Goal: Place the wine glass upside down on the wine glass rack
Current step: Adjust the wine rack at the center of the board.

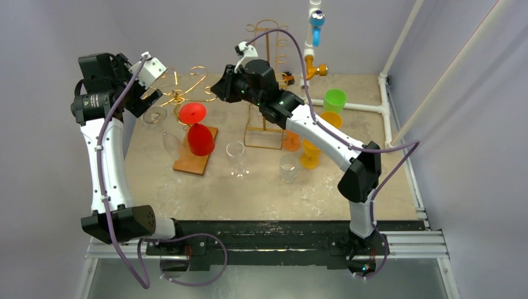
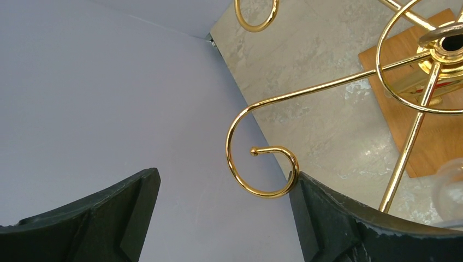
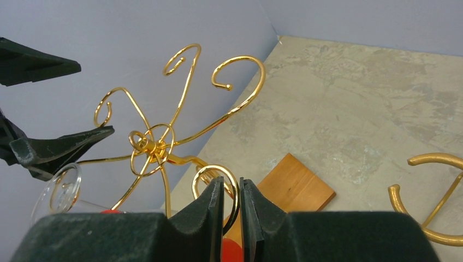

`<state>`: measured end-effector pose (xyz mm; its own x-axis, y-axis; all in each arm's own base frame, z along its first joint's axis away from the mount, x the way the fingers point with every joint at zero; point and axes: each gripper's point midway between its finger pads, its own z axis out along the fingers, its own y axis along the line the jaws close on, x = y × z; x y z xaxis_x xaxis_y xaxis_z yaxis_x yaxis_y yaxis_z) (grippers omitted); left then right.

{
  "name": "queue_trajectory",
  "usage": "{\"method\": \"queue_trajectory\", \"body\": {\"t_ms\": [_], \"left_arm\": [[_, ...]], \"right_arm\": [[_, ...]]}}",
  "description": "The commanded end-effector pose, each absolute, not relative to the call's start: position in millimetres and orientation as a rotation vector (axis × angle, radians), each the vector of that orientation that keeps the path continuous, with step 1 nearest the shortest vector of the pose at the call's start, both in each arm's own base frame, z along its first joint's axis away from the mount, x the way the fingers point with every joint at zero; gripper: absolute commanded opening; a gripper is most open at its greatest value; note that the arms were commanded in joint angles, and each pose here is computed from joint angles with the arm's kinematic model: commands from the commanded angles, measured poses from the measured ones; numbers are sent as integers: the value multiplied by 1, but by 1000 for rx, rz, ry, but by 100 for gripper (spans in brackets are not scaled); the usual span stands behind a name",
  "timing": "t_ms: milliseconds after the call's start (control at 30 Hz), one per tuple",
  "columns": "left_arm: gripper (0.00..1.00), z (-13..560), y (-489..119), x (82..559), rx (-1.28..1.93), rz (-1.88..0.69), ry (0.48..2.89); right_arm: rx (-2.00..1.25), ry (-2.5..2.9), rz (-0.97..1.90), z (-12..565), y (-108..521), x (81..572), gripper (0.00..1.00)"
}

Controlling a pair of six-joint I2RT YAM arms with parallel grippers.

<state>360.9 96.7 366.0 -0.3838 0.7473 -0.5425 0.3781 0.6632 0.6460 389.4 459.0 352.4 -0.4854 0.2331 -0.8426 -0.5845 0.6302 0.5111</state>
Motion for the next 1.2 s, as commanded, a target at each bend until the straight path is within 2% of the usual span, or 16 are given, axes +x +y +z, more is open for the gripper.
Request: {"method": "queue_trajectory", "body": {"t_ms": [0,367,633,900,1167], "left_arm": [[94,392,113,384,787,647,1908],[94,395,115,400,865,665,1886],[100,411,117,396,871,723,1841],[100,439,124,389,839,818,1788],[100,437,138,385,828,904,1816]], "right_arm": [[-342,1888,1048,331,470,369,19],[-327,1882,1050,335,461,360,19],[-334,1896,1064,333,463,357,19],[-300,1907,1052,329,461,360,20],[-294,1900,1042,335,460,363,21]]}}
